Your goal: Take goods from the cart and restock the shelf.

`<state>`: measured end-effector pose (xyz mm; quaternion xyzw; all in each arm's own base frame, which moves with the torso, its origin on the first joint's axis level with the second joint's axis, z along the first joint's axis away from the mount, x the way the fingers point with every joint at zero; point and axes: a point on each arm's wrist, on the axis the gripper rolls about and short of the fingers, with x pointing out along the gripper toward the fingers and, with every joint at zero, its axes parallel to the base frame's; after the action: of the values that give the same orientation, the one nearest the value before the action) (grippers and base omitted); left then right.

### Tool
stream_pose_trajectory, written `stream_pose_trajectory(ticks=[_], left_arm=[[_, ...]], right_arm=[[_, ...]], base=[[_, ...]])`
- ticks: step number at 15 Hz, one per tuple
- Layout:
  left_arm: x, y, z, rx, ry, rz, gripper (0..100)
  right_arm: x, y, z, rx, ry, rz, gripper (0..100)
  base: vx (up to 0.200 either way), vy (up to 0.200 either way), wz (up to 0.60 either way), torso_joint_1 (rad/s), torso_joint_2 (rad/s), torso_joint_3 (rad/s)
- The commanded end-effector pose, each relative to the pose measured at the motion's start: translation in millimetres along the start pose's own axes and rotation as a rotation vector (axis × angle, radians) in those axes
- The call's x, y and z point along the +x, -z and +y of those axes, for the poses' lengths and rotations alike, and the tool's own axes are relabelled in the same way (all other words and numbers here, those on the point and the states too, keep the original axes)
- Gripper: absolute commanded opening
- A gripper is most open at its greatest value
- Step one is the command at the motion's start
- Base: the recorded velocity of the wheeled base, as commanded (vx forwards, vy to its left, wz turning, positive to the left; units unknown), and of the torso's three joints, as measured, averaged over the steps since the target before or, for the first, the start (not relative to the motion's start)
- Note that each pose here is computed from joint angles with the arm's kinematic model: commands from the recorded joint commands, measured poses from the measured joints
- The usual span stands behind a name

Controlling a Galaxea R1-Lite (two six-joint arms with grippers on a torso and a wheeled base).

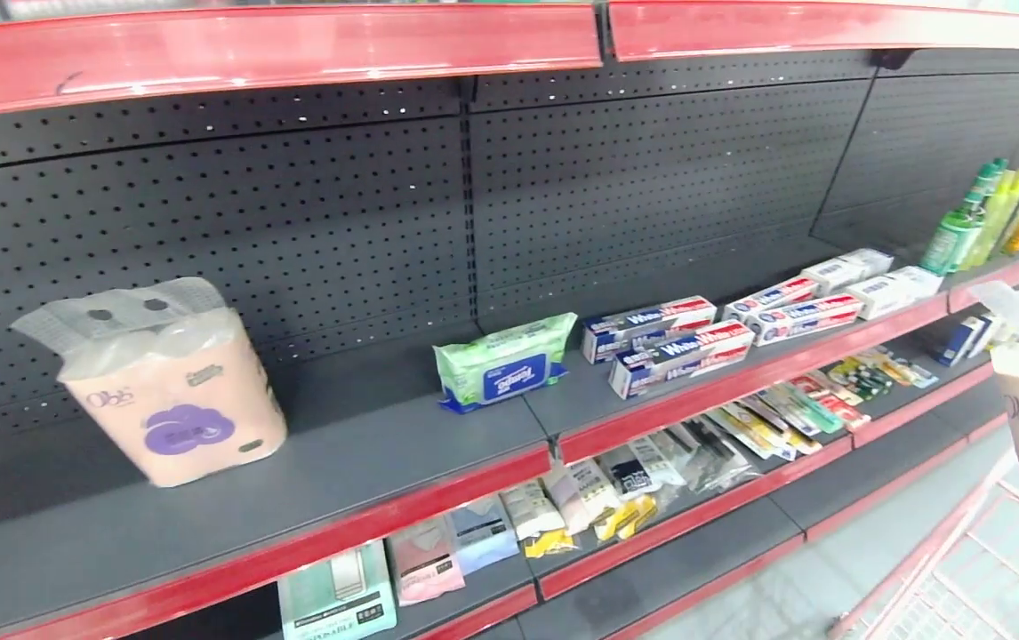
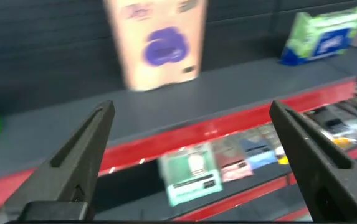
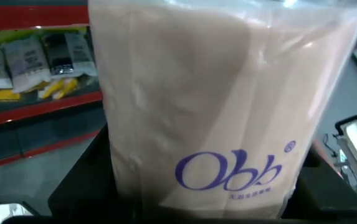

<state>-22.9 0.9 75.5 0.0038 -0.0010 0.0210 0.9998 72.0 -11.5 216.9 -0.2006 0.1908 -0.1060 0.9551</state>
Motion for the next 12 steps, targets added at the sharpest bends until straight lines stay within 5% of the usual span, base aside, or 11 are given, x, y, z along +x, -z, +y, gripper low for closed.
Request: stream_pose_trajectory(ticks=[1,9,12], left_arm=[[0.1,-0.1,0.0,0.0,-0.003,0.001,100],[0.1,-0.1,0.0,0.0,-0.001,0.001,100],[0.1,-0.1,0.0,0.0,-0.001,0.001,100]], right_arm=[[1.1,1.9,1.0,-0.004,-0.004,0.009,0],[2.1,1.7,1.3,-0.02,-0.009,0.01,0],[0.2,5.0,1.9,-0.029,-0.005,0.01,0]], base=[[0.0,0.0,0.6,0.002,0.0,0.007],[0.0,0.0,0.6,0.002,0.0,0.003],[0.0,0.0,0.0,0.0,0.0,0.0]])
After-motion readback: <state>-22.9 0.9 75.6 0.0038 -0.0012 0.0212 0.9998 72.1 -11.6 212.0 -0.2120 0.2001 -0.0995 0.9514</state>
